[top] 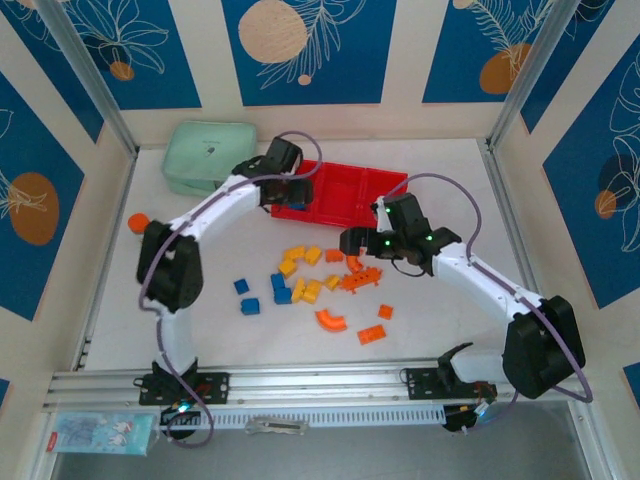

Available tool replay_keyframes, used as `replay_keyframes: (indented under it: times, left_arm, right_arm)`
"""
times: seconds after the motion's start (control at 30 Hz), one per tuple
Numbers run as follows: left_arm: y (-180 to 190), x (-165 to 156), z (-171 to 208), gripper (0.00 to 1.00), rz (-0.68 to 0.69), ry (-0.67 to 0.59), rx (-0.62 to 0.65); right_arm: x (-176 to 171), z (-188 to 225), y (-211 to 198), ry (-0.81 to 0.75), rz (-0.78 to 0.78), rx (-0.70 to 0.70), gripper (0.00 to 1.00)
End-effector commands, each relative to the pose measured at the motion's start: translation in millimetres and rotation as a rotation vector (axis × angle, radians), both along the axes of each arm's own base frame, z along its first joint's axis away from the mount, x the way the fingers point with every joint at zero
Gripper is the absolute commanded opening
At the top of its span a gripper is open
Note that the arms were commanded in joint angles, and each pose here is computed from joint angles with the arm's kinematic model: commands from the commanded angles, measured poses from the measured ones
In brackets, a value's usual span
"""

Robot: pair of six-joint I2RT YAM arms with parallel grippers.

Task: Sort the legos into containers by color
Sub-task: Pick up the lego from the center of the table.

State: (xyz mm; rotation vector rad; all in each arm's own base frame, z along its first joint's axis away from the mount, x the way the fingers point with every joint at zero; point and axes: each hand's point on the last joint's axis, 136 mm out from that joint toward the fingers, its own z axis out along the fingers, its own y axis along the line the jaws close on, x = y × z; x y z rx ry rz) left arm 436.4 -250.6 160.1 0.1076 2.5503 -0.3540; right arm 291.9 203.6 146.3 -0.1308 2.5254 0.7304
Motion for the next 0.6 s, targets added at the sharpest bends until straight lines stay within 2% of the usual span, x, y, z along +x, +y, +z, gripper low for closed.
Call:
replay_keyframes:
  times: [0.0, 0.37, 0.57]
  left_arm:
    - [12.0, -37.9, -5.3, 0.68, -0.001, 0.053, -0.045]
    - [98.6, -148.0, -82.1, 0.73, 0.189, 0.226, 0.095]
    - [118.6, -174.7, -110.4, 0.76, 0.273, 0.276, 0.113]
  right_arm:
    - [-19.6, 0.0, 8.9, 0.011, 0.055, -0.006, 0.99]
    - [-63.5, -40.1, 51.3, 0.066, 0.198, -0.024, 0.99]
    - [-79.6, -49.0, 79.1, 0.07, 0.284, -0.03, 0.99]
